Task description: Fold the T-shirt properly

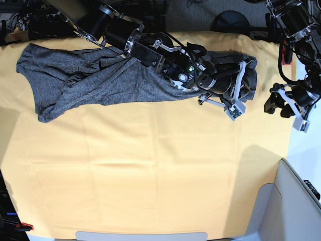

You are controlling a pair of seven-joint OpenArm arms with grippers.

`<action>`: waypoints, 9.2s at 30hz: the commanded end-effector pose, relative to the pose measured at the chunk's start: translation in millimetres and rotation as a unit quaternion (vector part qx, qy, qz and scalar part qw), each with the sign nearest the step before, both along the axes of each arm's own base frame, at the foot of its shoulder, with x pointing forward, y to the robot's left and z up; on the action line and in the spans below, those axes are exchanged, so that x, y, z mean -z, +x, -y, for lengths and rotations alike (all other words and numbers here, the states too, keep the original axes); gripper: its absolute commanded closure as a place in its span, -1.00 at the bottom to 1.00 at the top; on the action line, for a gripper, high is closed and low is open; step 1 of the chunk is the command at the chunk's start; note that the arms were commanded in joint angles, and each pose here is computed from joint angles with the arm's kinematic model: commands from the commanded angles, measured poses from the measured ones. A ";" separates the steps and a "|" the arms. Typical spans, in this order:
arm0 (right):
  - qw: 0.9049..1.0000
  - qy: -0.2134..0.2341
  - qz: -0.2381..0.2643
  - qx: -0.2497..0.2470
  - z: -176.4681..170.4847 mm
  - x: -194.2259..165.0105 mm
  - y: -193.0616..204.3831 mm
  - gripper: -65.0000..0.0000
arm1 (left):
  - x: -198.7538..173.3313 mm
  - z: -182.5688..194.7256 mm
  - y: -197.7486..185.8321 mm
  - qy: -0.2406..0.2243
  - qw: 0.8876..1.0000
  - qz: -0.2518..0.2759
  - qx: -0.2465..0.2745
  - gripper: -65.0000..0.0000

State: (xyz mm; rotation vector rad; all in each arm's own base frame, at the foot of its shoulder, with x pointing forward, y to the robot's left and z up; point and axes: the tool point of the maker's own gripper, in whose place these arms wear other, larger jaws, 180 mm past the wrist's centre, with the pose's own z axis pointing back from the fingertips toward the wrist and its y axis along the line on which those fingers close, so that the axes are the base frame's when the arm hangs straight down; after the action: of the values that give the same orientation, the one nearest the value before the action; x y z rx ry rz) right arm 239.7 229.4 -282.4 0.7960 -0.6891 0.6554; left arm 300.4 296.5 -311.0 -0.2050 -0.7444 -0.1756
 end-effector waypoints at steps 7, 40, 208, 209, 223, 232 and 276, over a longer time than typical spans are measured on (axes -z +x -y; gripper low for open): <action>0.998 0.055 0.041 -0.014 -12.3 -46.9 -2.2 1.00 | -13.0 -6.0 4.6 0.008 1.000 0.020 -0.001 -0.23; 0.993 0.035 0.053 0.102 29.8 -42.8 47.2 -0.16 | -20.4 -24.4 0.6 0.040 0.999 0.014 0.001 -0.24; 0.625 -0.110 0.040 0.772 624.3 -12.4 -16.9 -0.16 | -22.0 338.3 -50.6 -0.399 0.850 -0.032 0.342 0.99; 0.625 -0.110 0.040 0.772 624.3 -12.4 -16.9 -0.16 | -21.7 339.9 -50.6 -0.399 0.850 -0.032 0.342 0.99; 0.623 -0.108 0.023 0.774 624.9 -0.4 -17.8 -0.16 | -4.6 358.6 -65.0 -0.407 0.838 -0.075 0.356 0.43; 0.621 -0.108 0.005 0.776 625.9 12.8 -20.3 -0.16 | -4.5 360.3 -63.1 -0.414 0.837 -0.076 0.350 0.18; 0.877 -0.106 -0.102 0.458 622.6 82.2 12.4 -0.16 | 2.5 266.5 -20.8 -0.339 0.897 -0.042 0.282 0.18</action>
State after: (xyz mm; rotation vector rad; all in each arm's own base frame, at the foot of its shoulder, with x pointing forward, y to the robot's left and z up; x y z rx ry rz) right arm 249.4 -389.5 -372.2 0.2655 -0.6896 -0.2391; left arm 270.7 29.6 -328.1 -1.0762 -0.5666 -0.4456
